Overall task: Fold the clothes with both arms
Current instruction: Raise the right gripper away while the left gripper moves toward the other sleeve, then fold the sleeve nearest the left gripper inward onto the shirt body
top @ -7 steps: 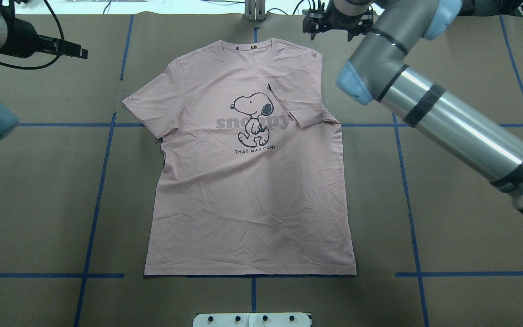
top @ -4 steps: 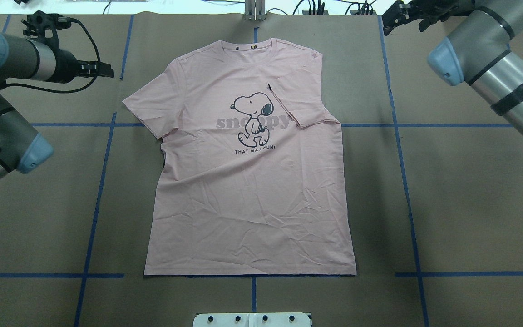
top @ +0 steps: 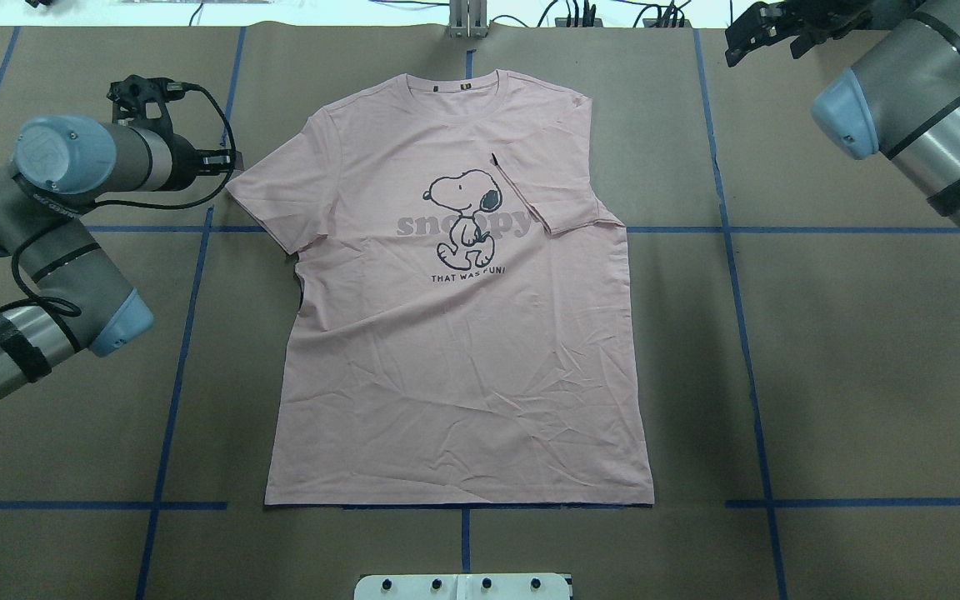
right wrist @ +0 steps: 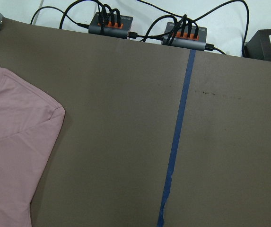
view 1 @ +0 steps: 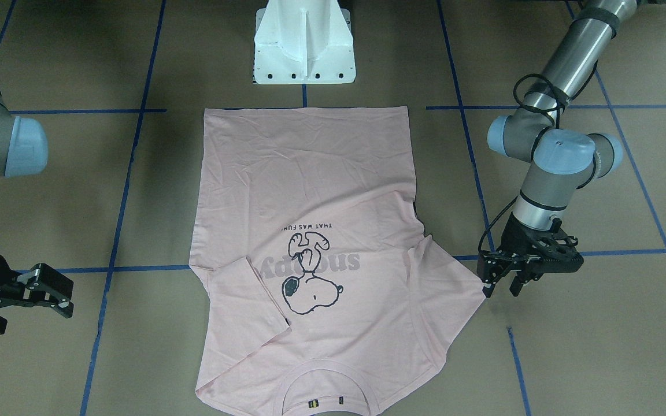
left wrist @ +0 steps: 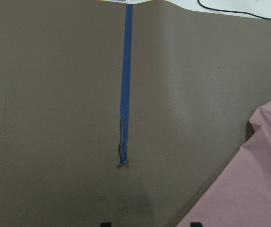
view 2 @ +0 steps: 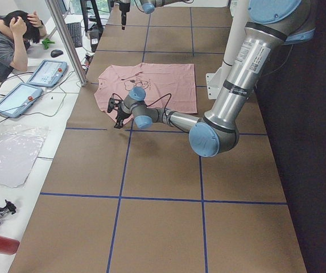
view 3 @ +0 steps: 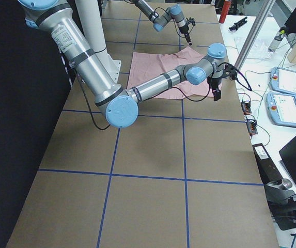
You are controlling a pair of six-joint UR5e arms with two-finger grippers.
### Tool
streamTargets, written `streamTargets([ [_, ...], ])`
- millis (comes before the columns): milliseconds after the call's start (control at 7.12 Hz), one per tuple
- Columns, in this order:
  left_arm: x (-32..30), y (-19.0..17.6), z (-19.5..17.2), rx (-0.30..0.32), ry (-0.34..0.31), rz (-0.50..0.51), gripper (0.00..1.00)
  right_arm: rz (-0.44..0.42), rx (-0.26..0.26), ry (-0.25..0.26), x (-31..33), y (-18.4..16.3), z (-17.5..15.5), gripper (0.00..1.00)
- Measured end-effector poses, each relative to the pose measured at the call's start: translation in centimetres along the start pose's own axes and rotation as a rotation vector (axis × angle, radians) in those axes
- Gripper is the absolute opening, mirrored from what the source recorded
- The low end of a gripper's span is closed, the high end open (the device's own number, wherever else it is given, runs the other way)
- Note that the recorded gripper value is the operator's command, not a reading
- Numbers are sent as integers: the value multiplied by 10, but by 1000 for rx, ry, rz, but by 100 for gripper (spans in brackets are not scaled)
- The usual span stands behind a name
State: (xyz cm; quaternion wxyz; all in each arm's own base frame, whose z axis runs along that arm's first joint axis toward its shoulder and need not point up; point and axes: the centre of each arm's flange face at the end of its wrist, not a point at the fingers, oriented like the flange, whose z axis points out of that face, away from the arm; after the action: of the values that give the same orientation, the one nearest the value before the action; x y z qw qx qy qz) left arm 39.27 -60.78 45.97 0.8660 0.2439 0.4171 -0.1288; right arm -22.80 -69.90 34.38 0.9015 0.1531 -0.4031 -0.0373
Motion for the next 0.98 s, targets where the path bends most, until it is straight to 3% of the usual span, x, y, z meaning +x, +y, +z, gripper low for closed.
streamTargets([
  [281, 3, 8, 7, -6, -8, 6, 52, 1, 1, 2, 2, 3, 0, 100],
  [561, 4, 11, 9, -11, -9, 13, 51, 2, -2, 4, 5, 6, 1, 100],
  [702, 5, 13, 10, -14, -9, 17, 41, 3, -3, 5, 6, 7, 2, 100],
  [842, 6, 16, 10, -17, -8, 22, 13, 3, -3, 5, 7, 7, 2, 100],
  [982, 7, 19, 11, -21, -7, 26, 5, 5, -4, 6, 7, 8, 2, 100],
])
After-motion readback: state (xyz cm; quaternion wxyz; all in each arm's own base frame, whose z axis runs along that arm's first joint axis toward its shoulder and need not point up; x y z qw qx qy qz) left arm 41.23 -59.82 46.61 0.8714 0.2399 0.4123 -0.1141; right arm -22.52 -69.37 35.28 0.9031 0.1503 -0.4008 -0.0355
